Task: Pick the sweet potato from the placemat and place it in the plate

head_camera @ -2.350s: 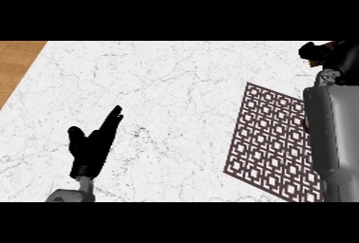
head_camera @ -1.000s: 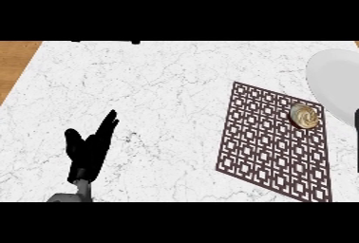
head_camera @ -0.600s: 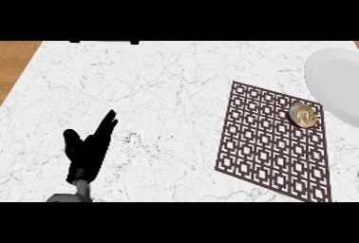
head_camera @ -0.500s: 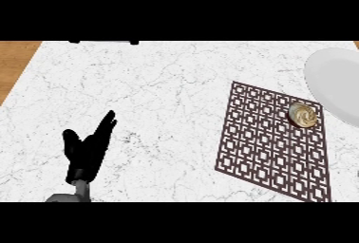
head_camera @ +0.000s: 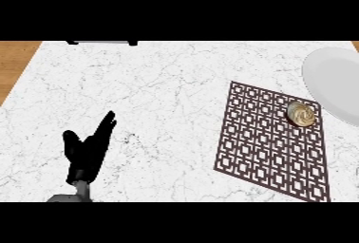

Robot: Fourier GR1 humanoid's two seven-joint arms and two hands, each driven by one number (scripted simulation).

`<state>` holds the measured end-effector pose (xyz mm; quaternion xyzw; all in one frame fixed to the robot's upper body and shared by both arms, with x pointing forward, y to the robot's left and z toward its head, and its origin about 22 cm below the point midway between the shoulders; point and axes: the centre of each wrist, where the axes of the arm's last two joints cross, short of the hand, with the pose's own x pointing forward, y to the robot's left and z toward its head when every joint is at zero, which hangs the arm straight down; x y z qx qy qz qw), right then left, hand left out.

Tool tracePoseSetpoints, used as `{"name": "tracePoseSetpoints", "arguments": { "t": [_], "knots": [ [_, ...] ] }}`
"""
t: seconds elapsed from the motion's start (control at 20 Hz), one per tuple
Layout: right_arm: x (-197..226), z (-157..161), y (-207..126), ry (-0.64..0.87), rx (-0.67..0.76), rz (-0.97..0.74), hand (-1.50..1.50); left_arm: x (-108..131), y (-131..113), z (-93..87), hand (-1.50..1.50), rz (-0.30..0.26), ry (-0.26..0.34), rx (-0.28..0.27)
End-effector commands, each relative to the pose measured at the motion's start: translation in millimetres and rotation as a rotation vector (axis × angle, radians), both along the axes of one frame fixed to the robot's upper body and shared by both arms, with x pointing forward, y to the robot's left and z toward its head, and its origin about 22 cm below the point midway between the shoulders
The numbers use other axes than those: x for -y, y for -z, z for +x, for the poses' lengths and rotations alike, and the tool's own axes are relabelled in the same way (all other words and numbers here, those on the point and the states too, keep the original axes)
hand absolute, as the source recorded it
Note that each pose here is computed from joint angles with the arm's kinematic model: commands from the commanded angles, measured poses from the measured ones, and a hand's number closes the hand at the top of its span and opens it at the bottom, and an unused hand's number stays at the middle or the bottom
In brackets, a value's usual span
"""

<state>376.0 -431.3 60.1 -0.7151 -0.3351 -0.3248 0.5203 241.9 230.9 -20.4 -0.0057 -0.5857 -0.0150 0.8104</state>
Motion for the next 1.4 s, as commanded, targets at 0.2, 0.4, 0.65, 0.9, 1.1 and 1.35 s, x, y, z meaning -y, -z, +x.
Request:
{"name": "tracePoseSetpoints", "arguments": {
  "t": [0.2,0.4,0.65,0.9,1.1,1.35],
  "knots": [
    [-1,-10,-3,0.014,0.234,-0.023,-1.5,10,16,-8.8,0.0,-0.003,-0.033,-0.062],
    [-21,-26,17,-0.122,0.31,0.035,-1.5,-17,7,-10.1,0.0,-0.009,-0.043,-0.066],
    [-38,-51,51,-0.249,0.338,0.065,-1.5,-2,8,-12.5,0.0,-0.001,-0.018,-0.049],
    [-57,-71,57,-0.311,0.314,0.104,-1.5,-5,17,-12.6,0.0,0.001,-0.018,-0.07],
    [-84,-87,68,-0.323,0.249,0.13,-1.5,-19,10,-7.9,0.0,-0.012,-0.039,-0.065],
    [-126,-88,77,-0.339,0.221,0.136,-1.5,-12,5,-5.3,0.0,-0.003,-0.045,-0.058]
  ]
}}
